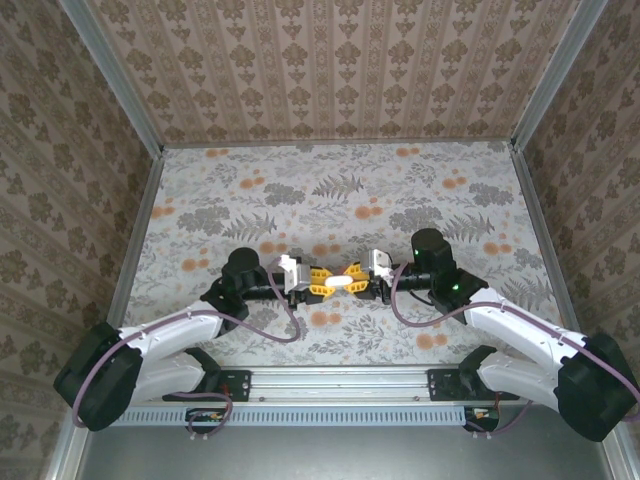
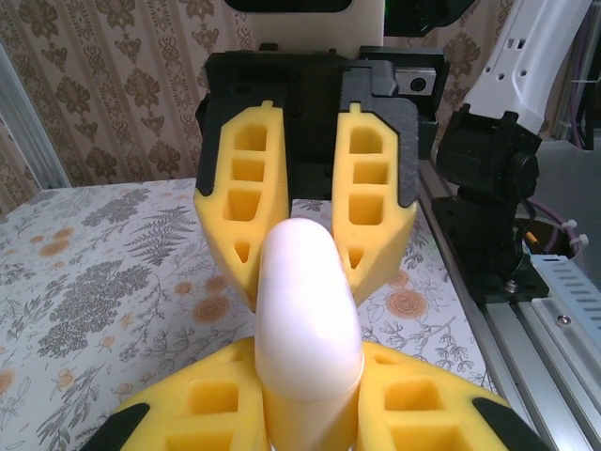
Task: Insert the wireless bluetooth earbuds into the charging case
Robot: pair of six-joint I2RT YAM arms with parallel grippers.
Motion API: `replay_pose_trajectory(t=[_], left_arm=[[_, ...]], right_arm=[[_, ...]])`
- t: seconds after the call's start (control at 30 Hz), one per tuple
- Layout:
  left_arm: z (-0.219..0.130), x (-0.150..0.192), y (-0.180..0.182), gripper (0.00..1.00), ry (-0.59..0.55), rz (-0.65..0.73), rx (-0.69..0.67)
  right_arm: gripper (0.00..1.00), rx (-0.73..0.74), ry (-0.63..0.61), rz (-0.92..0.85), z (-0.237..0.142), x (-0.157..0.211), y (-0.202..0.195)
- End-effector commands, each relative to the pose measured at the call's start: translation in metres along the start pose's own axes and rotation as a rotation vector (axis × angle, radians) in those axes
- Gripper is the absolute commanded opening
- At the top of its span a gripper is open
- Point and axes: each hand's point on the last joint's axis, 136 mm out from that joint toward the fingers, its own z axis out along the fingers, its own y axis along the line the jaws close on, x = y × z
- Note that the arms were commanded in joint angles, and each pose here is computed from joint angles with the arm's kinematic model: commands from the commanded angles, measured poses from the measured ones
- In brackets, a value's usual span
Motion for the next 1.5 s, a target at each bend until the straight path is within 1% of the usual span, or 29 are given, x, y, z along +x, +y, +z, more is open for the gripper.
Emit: replay_pose_trajectory(t=[0.0,0.07,0.1,0.17,0.23,0.3,0.37,0.43,0.5,0.6,0.73,0.77,0.83,0.9,1.0,1.13,1.2,1.4,1.47], left_arm=[[-0.001,-0.01,-0.002,0.09,-0.031,0.017,-0.003],[-0.001,-0.009,0.0,0.11,-0.027,0.017,-0.012],[-0.001,-0.008,0.001,0.13,-0.024,0.015,-0.019],[-0.002,-0.007,0.004,0.22,-0.018,0.012,-0.038],[-0.003,-0.005,0.01,0.35,-0.009,-0.001,-0.08],[-0.005,-0.003,0.016,0.52,-0.002,-0.009,-0.127],[-0.008,0.001,0.022,0.63,0.009,-0.017,-0.179],[-0.013,0.004,0.033,0.71,0.023,-0.026,-0.255],[-0.018,0.005,0.042,0.73,0.035,-0.028,-0.317],[-0.031,0.009,0.059,0.75,0.072,-0.044,-0.452],[-0.052,0.019,0.078,0.8,0.137,-0.053,-0.618],[-0.057,0.022,0.083,0.81,0.154,-0.059,-0.662],[-0.073,0.034,0.096,0.85,0.201,-0.084,-0.783],[-0.088,0.047,0.107,0.86,0.253,-0.105,-0.891],[-0.103,0.06,0.115,0.86,0.298,-0.152,-0.973],[-0.111,0.07,0.12,0.87,0.333,-0.208,-1.01],[-0.113,0.071,0.122,0.87,0.336,-0.218,-1.014],[-0.108,0.078,0.129,0.87,0.351,-0.254,-0.999],[-0.106,0.079,0.132,0.87,0.357,-0.26,-0.991]], right_arm=[[0.19,-0.043,-0.044,-0.066,0.001,-0.017,0.004],[0.19,-0.045,-0.036,-0.068,0.0,-0.017,0.005],[0.19,-0.046,-0.03,-0.067,0.0,-0.016,0.005],[0.19,-0.046,-0.012,-0.061,-0.001,-0.014,0.004],[0.19,-0.054,0.024,-0.038,-0.003,-0.008,0.004],[0.18,-0.057,0.079,0.019,-0.009,0.002,0.002],[0.18,-0.047,0.13,0.091,-0.015,0.011,-0.004],[0.19,-0.028,0.194,0.183,-0.019,0.023,-0.011],[0.19,-0.009,0.256,0.282,-0.023,0.032,-0.019],[0.19,0.025,0.348,0.448,-0.028,0.045,-0.03],[0.19,0.09,0.423,0.613,-0.033,0.059,-0.052],[0.18,0.105,0.458,0.66,-0.036,0.066,-0.054],[0.18,0.147,0.528,0.738,-0.044,0.08,-0.065],[0.17,0.167,0.595,0.826,-0.05,0.095,-0.075],[0.17,0.22,0.685,0.961,-0.063,0.115,-0.089],[0.17,0.258,0.798,1.039,-0.077,0.142,-0.105],[0.17,0.265,0.83,1.089,-0.084,0.153,-0.113],[0.15,0.265,0.859,1.196,-0.099,0.182,-0.132],[0.15,0.25,0.844,1.227,-0.103,0.185,-0.136]])
